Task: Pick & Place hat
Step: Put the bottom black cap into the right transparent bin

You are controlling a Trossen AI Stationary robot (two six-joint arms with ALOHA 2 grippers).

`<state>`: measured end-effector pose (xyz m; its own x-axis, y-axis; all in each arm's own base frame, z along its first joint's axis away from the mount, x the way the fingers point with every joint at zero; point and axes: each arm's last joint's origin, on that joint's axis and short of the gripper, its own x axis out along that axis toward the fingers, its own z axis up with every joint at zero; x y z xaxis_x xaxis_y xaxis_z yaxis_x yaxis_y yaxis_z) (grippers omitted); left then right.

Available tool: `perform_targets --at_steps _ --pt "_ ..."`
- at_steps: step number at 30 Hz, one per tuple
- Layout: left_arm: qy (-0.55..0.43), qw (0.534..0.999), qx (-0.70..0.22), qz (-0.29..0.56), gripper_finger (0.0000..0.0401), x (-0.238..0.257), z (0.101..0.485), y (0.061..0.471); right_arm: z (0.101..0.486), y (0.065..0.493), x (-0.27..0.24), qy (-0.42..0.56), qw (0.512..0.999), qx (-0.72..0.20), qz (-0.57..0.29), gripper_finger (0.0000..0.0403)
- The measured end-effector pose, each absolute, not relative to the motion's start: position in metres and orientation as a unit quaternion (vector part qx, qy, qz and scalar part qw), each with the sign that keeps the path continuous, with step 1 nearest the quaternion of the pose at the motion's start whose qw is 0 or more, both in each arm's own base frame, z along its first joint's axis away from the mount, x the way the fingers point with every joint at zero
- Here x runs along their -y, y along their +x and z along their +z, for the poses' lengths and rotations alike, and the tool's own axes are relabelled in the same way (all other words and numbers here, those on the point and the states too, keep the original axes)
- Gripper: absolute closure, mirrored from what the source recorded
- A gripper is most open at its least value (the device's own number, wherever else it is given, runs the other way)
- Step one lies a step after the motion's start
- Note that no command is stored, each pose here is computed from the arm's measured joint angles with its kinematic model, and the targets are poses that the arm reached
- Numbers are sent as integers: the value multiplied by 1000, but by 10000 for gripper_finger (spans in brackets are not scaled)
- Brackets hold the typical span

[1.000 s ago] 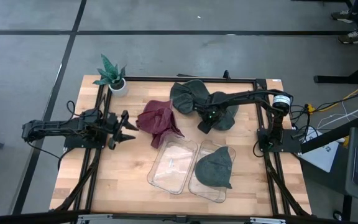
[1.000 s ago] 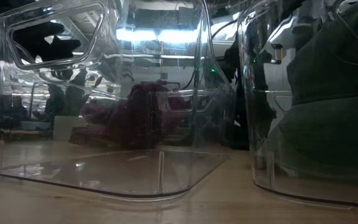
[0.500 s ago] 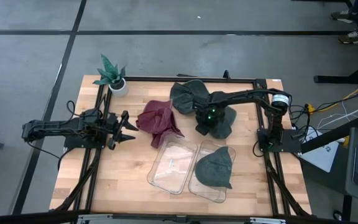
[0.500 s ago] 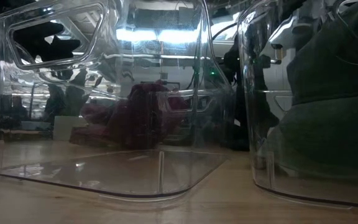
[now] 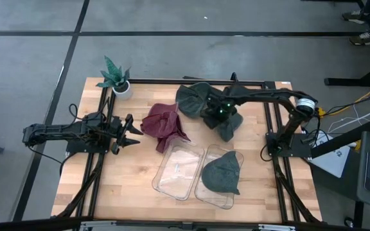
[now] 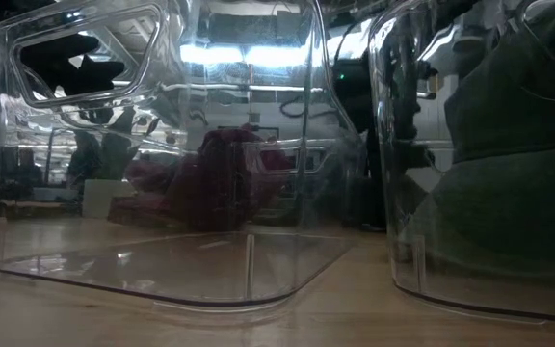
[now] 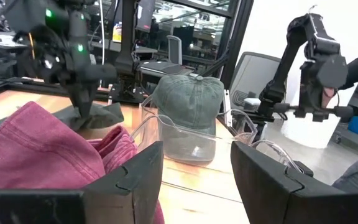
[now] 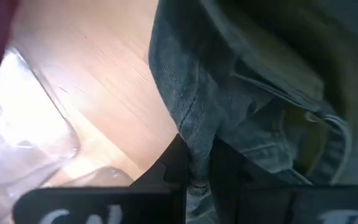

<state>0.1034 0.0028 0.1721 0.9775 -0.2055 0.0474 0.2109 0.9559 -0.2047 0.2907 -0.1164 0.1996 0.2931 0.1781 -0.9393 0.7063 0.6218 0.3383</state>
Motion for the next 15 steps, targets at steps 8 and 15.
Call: perform_targets --at_steps 8,15 --pt "-105 989 13 -105 217 -3 172 103 237 274 121 417 734 -500 -193 362" --pt "-105 989 13 -105 217 -3 172 103 270 259 115 440 758 -439 -196 362"
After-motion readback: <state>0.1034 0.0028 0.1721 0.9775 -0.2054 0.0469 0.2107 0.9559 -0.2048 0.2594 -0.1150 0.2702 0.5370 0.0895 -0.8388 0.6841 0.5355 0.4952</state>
